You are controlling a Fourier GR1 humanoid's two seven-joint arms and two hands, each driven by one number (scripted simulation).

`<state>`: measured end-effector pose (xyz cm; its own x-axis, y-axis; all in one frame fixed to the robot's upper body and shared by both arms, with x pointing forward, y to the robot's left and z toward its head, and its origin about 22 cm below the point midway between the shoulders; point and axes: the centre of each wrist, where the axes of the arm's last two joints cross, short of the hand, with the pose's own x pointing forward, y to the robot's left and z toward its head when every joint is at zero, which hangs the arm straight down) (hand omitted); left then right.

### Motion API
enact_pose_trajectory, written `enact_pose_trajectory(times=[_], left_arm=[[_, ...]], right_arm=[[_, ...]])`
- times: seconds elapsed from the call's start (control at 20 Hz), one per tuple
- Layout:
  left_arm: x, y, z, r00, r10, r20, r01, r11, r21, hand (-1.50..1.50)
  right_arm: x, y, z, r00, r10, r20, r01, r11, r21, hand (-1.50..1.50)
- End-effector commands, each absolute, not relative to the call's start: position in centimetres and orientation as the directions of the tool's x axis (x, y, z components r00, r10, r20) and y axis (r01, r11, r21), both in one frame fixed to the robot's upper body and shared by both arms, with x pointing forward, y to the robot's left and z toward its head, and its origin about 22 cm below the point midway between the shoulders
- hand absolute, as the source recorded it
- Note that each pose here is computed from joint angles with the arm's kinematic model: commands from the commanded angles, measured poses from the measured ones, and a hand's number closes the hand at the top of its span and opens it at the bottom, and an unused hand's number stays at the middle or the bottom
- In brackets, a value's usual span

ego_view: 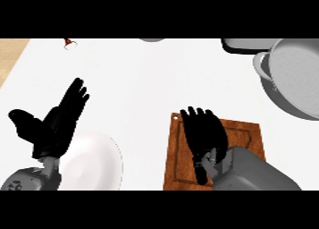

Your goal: Pick the sweet potato from the cutting board and place it in the pot

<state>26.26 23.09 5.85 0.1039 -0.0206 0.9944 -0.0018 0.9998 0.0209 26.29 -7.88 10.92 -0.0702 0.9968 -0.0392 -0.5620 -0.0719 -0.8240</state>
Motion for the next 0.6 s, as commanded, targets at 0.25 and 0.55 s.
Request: enact_pose_trajectory(times=[0.25,0.55], left_arm=[[27.0,22.3,6.7,0.103,-0.006,0.995,-0.011,1.000,0.007,0.00],[28.0,23.1,7.6,0.087,-0.024,0.996,-0.012,1.000,0.025,0.00]], right_arm=[[26.5,-7.7,7.0,0.097,0.957,-0.274,-0.580,-0.169,-0.797,-1.50],[28.0,-9.5,4.6,0.087,0.949,-0.303,-0.608,-0.190,-0.771,-1.50]])
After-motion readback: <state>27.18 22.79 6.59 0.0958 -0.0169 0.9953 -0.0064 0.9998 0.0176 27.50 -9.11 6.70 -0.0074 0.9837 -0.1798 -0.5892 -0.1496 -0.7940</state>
